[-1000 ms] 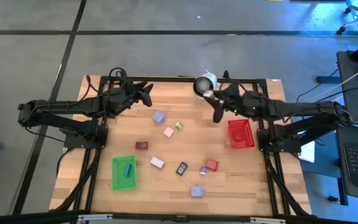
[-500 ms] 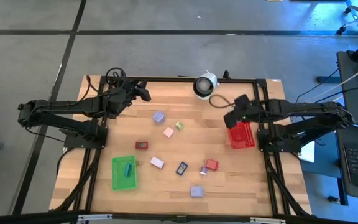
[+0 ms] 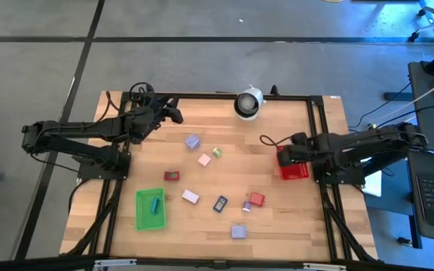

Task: Pick & Place Office items
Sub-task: Put the right green charger adapter into the red bin, then put the left red digital clock into the green bin

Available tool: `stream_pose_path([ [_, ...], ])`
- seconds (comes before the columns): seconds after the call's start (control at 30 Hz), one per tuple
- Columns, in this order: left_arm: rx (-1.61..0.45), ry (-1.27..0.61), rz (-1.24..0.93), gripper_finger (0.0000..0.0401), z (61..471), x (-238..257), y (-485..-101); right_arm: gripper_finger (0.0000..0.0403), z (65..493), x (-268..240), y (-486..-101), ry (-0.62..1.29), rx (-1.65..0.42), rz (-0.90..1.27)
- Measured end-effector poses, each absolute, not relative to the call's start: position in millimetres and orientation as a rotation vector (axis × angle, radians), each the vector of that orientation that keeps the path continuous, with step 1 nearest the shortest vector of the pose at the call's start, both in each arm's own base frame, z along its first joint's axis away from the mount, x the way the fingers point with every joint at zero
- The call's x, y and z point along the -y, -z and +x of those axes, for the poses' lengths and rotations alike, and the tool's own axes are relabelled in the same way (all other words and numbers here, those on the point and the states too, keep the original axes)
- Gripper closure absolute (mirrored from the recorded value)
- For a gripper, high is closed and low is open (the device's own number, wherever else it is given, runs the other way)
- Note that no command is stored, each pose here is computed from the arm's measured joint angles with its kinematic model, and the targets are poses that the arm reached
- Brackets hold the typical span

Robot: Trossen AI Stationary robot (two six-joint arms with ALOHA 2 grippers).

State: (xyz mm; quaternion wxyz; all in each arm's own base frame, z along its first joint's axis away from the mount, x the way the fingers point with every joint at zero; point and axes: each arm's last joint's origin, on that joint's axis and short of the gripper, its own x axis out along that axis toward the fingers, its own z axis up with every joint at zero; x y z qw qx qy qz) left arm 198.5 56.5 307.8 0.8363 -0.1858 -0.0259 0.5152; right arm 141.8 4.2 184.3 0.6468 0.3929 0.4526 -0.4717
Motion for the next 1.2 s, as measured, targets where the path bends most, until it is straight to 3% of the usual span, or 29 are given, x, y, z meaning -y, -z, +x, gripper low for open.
stream_pose_path([
  [0.63,0.058,-1.090,-0.395,0.0232,198.6,-56.5,-308.0,0.0242,139.8,-2.5,-152.4,1.095,-0.909,0.932],
  [1.03,0.036,-1.087,-0.375,0.0232,198.5,-56.4,-307.1,0.0169,139.9,-2.5,-152.4,1.096,-0.908,0.931],
  [1.2,-0.037,-0.976,-0.342,0.0223,201.0,-54.6,-305.4,0.0149,142.1,-3.2,-155.6,1.072,-0.921,0.946],
])
